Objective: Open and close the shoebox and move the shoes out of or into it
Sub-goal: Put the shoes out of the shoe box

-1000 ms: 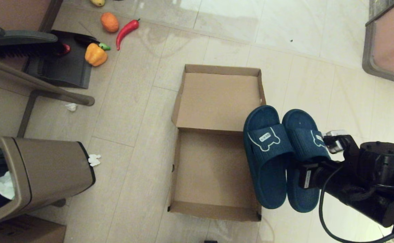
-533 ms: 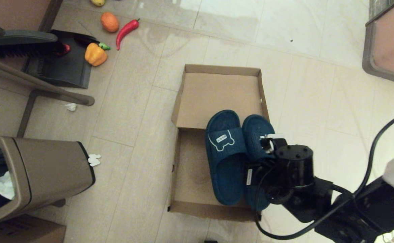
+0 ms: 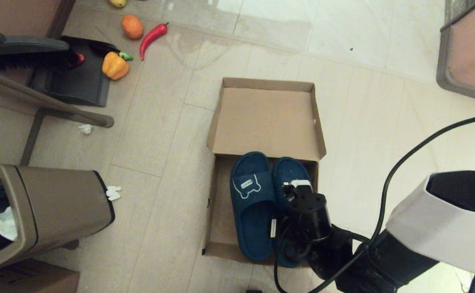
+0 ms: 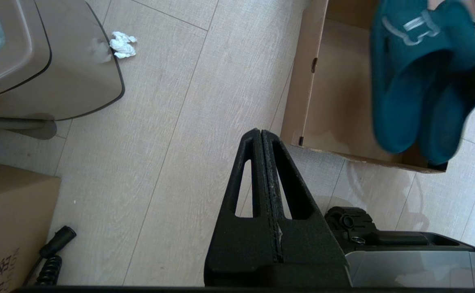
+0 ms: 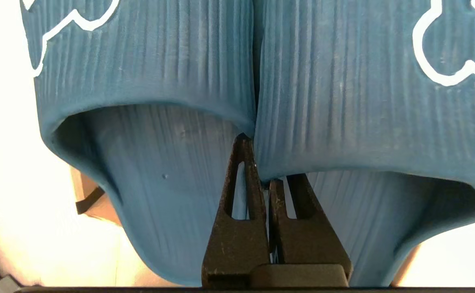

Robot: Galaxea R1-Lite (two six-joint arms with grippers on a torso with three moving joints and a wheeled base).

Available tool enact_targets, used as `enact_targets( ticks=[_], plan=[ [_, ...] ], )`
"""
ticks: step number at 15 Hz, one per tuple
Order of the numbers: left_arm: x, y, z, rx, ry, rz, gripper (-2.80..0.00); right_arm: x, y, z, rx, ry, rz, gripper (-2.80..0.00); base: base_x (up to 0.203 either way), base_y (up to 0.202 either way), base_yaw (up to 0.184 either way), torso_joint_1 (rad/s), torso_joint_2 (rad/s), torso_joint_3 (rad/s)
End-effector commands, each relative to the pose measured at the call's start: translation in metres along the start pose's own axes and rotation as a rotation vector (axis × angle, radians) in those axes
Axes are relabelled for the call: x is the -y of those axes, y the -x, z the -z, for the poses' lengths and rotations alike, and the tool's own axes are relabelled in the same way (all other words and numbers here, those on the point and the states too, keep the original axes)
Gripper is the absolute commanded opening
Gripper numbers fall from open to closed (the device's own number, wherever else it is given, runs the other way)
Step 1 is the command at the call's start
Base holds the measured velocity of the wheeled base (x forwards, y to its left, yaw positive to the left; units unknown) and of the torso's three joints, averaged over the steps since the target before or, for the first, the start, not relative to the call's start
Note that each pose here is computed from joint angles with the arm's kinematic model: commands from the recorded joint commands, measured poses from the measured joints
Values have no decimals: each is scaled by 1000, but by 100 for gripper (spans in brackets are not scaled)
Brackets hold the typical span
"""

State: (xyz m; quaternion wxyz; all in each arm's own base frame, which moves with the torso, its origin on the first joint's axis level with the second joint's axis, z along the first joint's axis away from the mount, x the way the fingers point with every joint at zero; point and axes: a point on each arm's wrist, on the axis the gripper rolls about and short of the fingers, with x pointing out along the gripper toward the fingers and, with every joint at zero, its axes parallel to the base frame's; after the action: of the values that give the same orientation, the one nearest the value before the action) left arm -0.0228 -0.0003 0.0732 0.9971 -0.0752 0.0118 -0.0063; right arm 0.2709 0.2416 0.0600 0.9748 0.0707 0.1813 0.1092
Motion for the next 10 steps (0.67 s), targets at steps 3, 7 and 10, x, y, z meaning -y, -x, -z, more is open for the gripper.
enact_targets(
  ticks=[3, 7, 10],
  plan=[
    [-1, -1, 4, -14, -1, -3, -280, 0, -33, 21, -15, -15, 36, -280, 0, 0, 0, 0, 0, 0],
    [-1, -1, 4, -14, 0, -3, -280, 12, -64, 30, -15, 1, 85, -280, 0, 0, 0, 0, 0, 0],
    [-1, -1, 4, -13, 0, -3, -280, 15, -84, 26, 22, 26, 89, -280, 0, 0, 0, 0, 0, 0]
  ],
)
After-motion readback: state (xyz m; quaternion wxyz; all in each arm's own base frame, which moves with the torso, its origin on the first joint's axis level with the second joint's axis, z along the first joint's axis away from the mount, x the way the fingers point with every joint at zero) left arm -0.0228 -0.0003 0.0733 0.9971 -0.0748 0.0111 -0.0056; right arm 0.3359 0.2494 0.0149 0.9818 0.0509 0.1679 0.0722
